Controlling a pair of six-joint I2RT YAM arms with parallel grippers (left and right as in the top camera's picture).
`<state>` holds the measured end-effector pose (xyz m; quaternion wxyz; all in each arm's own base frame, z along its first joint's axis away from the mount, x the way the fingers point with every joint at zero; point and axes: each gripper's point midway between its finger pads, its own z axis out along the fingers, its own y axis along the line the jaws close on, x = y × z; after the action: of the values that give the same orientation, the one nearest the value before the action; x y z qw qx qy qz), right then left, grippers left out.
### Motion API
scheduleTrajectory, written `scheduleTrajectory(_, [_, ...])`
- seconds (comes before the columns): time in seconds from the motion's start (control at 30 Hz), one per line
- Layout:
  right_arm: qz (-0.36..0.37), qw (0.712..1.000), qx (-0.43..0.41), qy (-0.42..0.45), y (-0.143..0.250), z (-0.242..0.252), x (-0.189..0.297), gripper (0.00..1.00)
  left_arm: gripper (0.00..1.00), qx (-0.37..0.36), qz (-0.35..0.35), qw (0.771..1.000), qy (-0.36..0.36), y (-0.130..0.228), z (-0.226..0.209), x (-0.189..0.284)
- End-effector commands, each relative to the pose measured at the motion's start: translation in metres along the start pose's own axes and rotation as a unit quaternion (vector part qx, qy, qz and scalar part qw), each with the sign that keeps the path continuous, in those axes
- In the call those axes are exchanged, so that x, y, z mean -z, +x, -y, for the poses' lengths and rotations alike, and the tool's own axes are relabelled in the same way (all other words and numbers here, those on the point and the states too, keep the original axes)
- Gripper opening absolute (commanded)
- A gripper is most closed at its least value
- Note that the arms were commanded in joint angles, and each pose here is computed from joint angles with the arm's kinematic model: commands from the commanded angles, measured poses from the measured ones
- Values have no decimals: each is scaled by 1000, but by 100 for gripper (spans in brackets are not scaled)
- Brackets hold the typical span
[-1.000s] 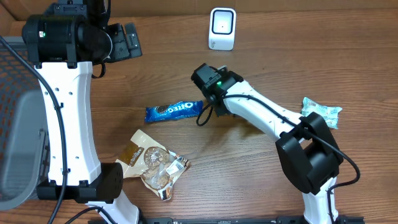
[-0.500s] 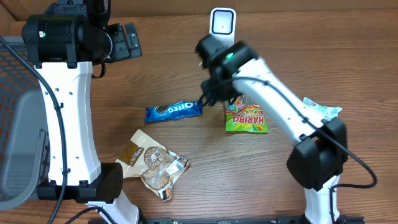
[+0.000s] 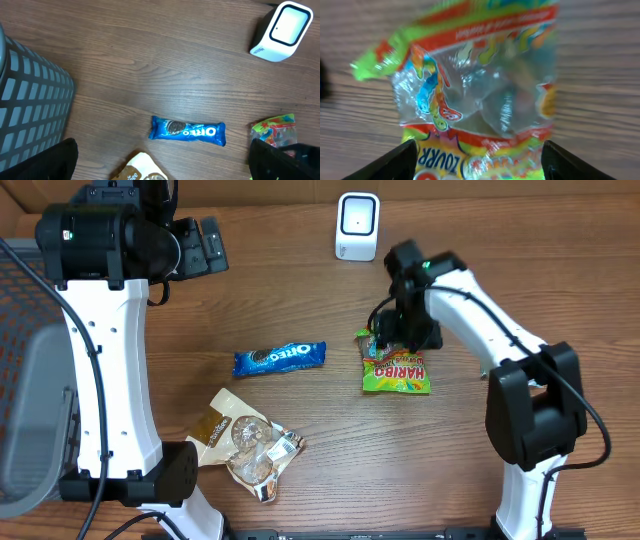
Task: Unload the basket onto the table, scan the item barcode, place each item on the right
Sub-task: 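Lift the Haribo bag with the right gripper up to the scanner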
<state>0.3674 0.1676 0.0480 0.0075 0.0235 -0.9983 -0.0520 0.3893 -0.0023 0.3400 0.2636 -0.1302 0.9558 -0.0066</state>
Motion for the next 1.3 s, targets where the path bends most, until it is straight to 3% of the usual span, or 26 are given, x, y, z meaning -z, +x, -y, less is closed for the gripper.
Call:
scheduleTrajectory(0.0, [-6,1000,14,-5,9,-6,-13,79,100,4,3,1000,-2,-1,2,0])
scheduleTrajectory(0.33, [17,999,19,41,16,18,-59,76,100,4,3,1000,-2,-1,2,0])
scheduleTrajectory(0.4, [16,999,28,41,18,19,-62,63,100,4,3,1000,-2,-1,2,0])
scheduleTrajectory(0.5, [15,998,41,41,18,19,-62,29,100,4,3,1000,-2,-1,2,0])
scheduleTrajectory(0.63, [20,998,43,40,15,17,-59,4,100,4,3,1000,-2,-1,2,0])
scheduleTrajectory(1.13, [56,993,102,30,-23,-10,31,4,99,4,3,1000,-2,-1,2,0])
scheduleTrajectory(1.27, [99,988,110,47,-36,-13,60,4,100,4,3,1000,-2,-1,2,0])
